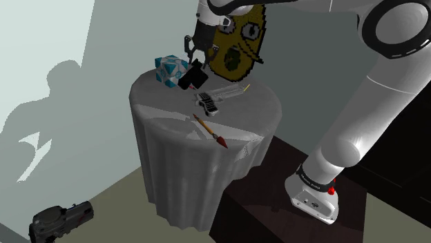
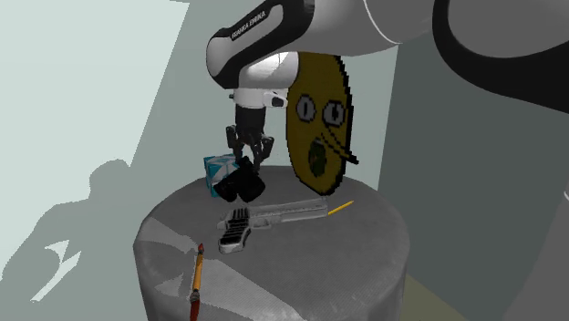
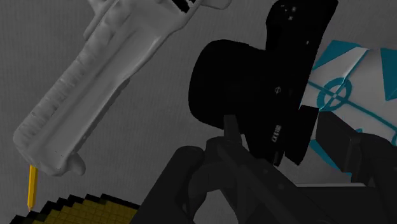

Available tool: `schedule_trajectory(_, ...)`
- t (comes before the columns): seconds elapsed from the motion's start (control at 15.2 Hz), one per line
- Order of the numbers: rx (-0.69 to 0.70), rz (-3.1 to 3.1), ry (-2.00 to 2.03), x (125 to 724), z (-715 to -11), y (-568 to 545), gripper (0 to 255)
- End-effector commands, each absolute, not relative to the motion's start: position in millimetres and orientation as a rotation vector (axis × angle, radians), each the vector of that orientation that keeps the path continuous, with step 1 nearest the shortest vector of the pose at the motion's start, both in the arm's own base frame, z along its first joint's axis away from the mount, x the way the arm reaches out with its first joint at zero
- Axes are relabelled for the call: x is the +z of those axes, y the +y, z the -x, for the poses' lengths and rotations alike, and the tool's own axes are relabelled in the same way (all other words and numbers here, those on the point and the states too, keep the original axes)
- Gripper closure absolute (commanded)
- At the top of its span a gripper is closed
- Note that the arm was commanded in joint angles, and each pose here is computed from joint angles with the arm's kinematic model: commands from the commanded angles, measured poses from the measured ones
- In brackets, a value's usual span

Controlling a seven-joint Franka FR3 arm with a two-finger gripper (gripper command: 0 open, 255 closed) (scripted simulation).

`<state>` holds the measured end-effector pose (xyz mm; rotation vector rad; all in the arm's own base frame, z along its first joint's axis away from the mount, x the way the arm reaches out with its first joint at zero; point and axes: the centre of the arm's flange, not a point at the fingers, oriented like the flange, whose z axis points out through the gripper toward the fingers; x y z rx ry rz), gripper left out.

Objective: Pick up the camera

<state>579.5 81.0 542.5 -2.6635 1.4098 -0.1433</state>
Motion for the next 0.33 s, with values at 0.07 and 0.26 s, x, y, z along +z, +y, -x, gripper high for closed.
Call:
schedule_trajectory(0.07,-0.144,2.663,1.410,558,-581,82,255)
schedule_trajectory(0.26,-0.144,2.663,1.410,565,-581,82,255)
